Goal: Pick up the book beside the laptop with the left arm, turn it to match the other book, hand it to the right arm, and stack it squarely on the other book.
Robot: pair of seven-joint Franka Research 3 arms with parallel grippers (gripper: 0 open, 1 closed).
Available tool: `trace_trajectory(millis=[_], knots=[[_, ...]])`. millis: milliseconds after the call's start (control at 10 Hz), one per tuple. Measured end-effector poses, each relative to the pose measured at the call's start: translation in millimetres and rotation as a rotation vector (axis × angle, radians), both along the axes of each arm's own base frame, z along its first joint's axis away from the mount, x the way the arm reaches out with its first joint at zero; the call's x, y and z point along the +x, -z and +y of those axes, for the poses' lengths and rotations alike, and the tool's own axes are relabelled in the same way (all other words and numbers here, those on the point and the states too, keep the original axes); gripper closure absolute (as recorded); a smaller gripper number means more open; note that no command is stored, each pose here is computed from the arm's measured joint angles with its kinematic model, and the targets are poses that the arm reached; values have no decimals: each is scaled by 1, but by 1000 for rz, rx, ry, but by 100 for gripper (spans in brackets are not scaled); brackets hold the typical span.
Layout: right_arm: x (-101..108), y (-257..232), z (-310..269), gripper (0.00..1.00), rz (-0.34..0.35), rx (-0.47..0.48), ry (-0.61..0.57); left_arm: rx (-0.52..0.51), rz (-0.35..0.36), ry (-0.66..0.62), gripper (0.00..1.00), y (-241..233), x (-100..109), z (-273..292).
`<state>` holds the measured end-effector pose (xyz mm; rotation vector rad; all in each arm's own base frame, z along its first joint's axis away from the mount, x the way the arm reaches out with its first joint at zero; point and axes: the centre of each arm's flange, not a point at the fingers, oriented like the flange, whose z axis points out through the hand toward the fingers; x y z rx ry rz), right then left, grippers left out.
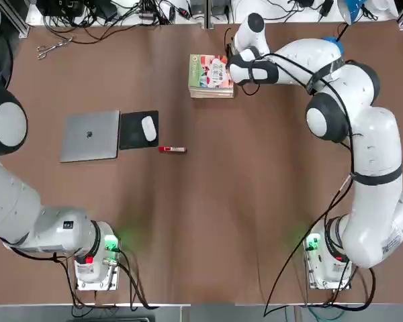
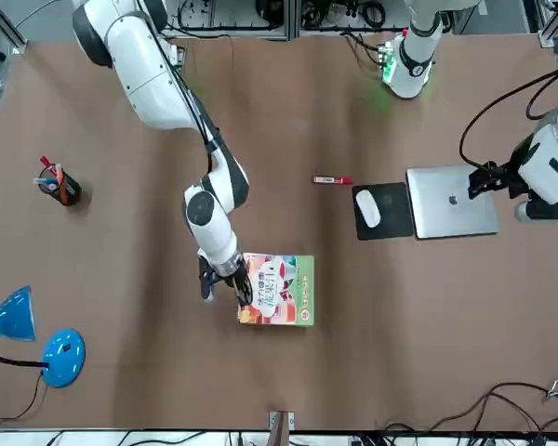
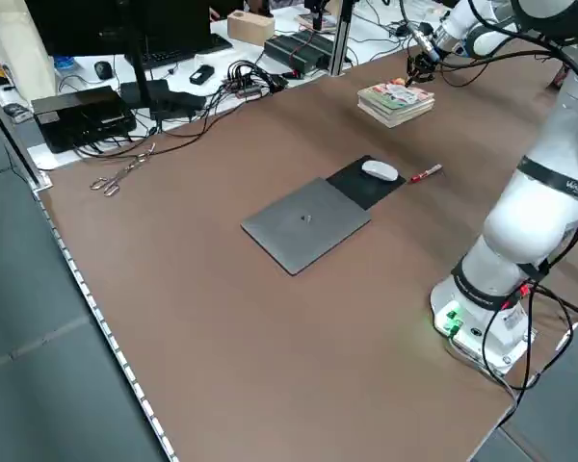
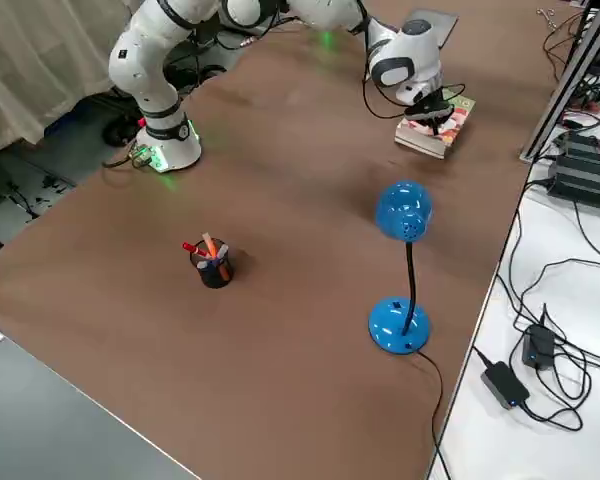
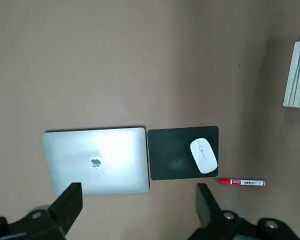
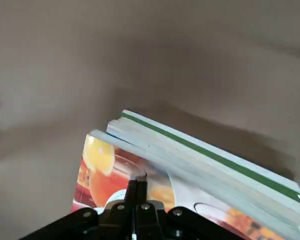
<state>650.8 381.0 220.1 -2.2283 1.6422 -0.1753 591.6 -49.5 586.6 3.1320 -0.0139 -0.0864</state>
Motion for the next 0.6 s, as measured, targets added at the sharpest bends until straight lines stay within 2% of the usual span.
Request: trace_trajectory(millis=[600], knots=[[-3, 0, -4, 100, 7, 0, 19, 0, 1, -2, 0, 3, 2, 1]])
